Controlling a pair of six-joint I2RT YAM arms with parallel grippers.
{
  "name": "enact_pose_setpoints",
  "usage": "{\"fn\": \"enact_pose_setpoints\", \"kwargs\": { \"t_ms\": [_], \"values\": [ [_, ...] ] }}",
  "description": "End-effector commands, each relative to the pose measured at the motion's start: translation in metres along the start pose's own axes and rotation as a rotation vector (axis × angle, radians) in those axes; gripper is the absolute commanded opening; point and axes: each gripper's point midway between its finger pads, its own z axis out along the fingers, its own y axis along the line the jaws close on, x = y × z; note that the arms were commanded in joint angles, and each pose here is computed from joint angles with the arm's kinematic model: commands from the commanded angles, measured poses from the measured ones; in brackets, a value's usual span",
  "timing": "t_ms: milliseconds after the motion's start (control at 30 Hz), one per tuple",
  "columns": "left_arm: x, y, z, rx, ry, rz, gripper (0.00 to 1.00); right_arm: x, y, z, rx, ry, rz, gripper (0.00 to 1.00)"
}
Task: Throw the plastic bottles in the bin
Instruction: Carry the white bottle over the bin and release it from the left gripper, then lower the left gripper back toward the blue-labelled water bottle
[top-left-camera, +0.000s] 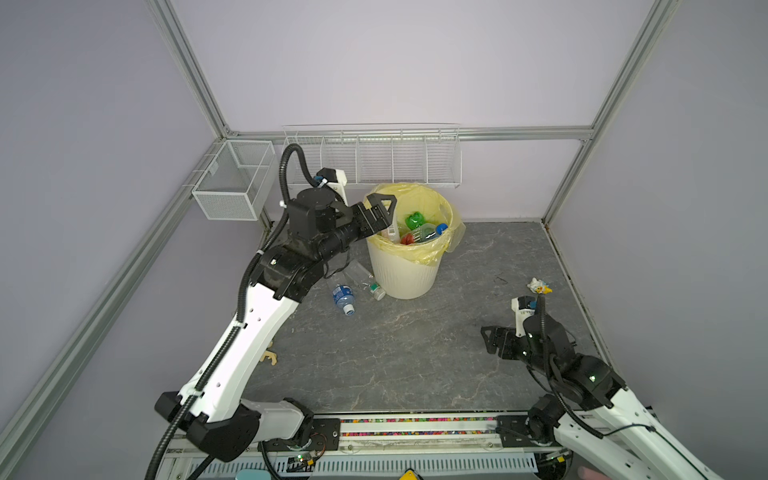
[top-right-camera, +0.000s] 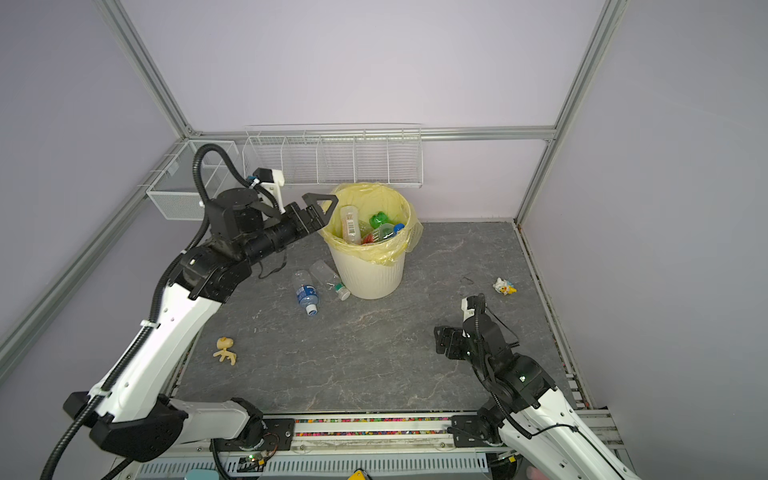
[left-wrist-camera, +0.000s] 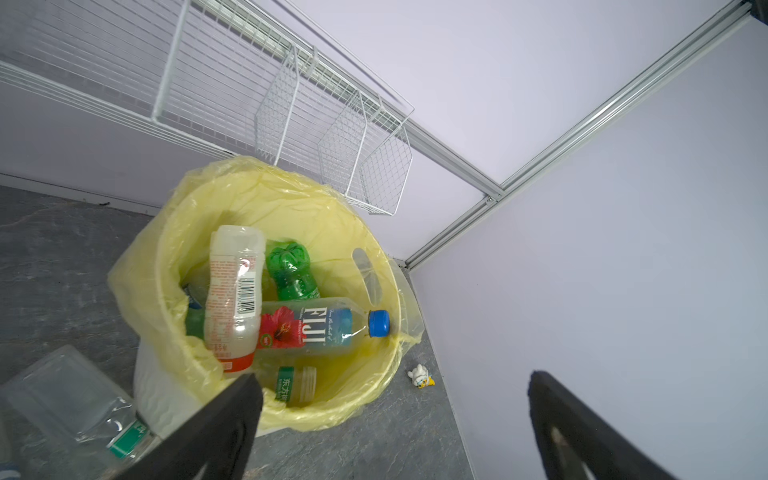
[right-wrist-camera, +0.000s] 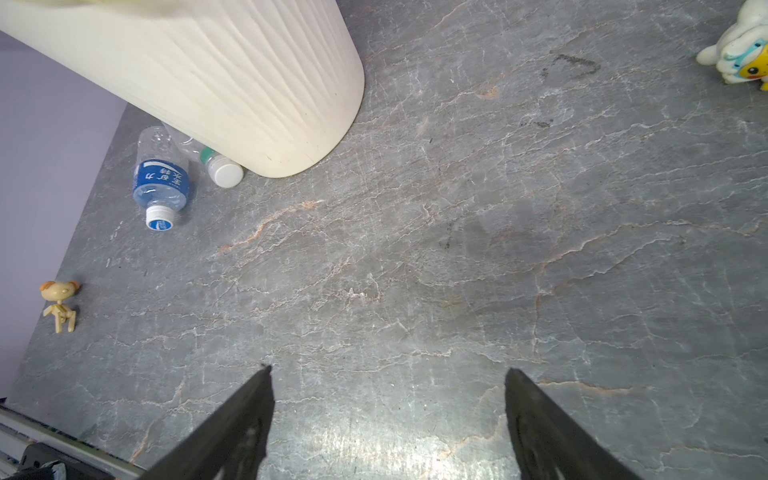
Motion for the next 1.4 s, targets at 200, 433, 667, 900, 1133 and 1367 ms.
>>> {"fn": "enact_pose_setpoints", "kwargs": {
  "t_ms": [200, 433, 667, 900, 1133, 1367],
  "values": [
    [0.035, 0.081, -0.017, -0.212, -0.013, -0.021, 1.0, -0.007, 0.008, 0.007, -0.015, -0.017, -0.035, 0.88],
    [0.066, 0.115, -0.021, -0.294, 0.053, -0.035, 1.0, -0.004, 0.018, 0.018, -0.05, 0.006, -0.026, 0.88],
    [0.087, 0.144, -0.031, -0.369, 0.066, -0.027, 1.0, -0.015, 0.027, 0.025, -0.055, 0.001, -0.043, 0.88],
    [0.118, 0.17, -0.037, -0.401, 0.106, -0.053, 1.0, -0.016, 0.025, 0.025, -0.032, 0.002, -0.056, 0.88],
    [0.133, 0.196, -0.039, -0.463, 0.138, -0.04, 1.0, -0.012, 0.026, 0.029, -0.04, 0.018, -0.04, 0.88],
    [0.138, 0.223, -0.026, -0.503, 0.187, -0.044, 1.0, -0.012, 0.027, 0.028, -0.039, 0.023, -0.041, 0.88]
  ]
}}
